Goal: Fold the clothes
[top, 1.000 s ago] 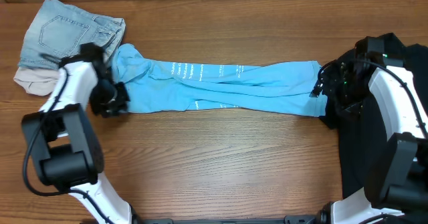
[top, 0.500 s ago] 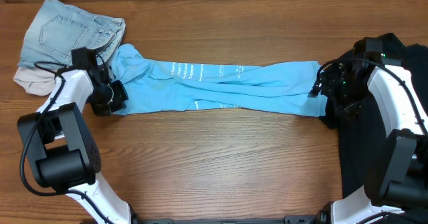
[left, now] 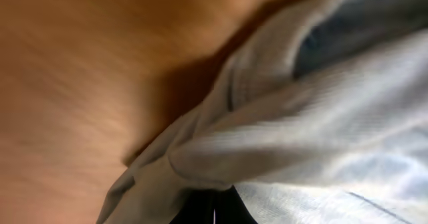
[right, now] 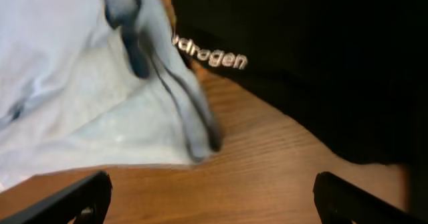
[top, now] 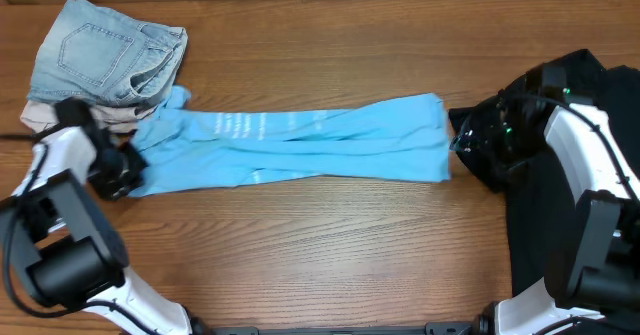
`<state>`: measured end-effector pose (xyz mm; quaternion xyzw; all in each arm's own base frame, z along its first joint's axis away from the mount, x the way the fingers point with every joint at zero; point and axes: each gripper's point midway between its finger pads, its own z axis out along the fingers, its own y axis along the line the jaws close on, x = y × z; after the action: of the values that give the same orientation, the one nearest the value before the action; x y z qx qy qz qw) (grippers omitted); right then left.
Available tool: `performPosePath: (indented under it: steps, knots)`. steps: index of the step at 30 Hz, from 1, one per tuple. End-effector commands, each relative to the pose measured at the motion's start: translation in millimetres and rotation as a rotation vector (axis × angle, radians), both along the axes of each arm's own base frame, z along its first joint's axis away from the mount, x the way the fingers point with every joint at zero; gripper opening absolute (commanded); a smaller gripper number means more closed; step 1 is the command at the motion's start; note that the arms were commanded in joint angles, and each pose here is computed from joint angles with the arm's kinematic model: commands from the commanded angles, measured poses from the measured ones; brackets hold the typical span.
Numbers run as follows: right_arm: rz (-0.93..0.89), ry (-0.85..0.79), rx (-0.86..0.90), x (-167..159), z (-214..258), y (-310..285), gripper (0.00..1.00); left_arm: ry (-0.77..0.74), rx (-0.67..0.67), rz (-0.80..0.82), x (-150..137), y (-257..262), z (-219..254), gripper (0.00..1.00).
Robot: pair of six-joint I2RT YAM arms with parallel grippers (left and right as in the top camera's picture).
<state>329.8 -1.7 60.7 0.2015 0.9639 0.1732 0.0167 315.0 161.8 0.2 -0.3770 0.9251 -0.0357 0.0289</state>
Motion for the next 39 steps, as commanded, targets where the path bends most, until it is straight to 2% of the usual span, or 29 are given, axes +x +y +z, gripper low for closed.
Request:
performPosePath:
  steps: [1, 3, 8, 12, 17, 23, 28, 29, 33, 35, 39]
  knots:
    - [0.111, -0.065, 0.202, -7, -6, 35, 1.0, 0.062, -0.016, -0.009, -18, 8, -17, 0.04]
    - [0.14, -0.107, 0.282, -9, -9, 48, 0.99, 0.048, -0.029, -0.025, -13, 7, -13, 0.05]
    - [0.157, -0.138, 0.284, -11, -26, 55, 1.0, 0.018, -0.035, -0.062, -1, 6, -3, 0.06]
    - [0.166, -0.196, 0.256, -2, -37, 62, 0.98, -0.034, -0.088, -0.131, 13, -2, 14, 0.14]
    - [0.124, -0.256, 0.148, 23, -49, 62, 0.93, -0.074, -0.143, -0.188, 27, -9, 51, 0.25]
    - [0.119, -0.277, 0.158, 37, -63, 77, 0.89, -0.137, -0.138, -0.241, 45, -14, 106, 0.28]
    - [0.181, -0.274, 0.254, 34, -68, 103, 0.76, -0.211, -0.092, -0.298, 63, -23, 150, 0.29]
    - [0.188, -0.279, 0.252, 35, -68, 103, 0.7, -0.233, -0.078, -0.311, 67, -26, 159, 0.29]
    - [0.176, -0.28, 0.241, 42, -53, 94, 0.27, -0.288, -0.041, -0.356, 77, -38, 179, 0.3]
    - [0.135, -0.264, 0.195, 47, -46, 77, 0.23, -0.295, -0.037, -0.367, 79, -42, 182, 0.3]
    - [0.054, -0.242, 0.082, 57, -15, 28, 0.22, -0.288, -0.044, -0.379, 78, -48, 182, 0.3]
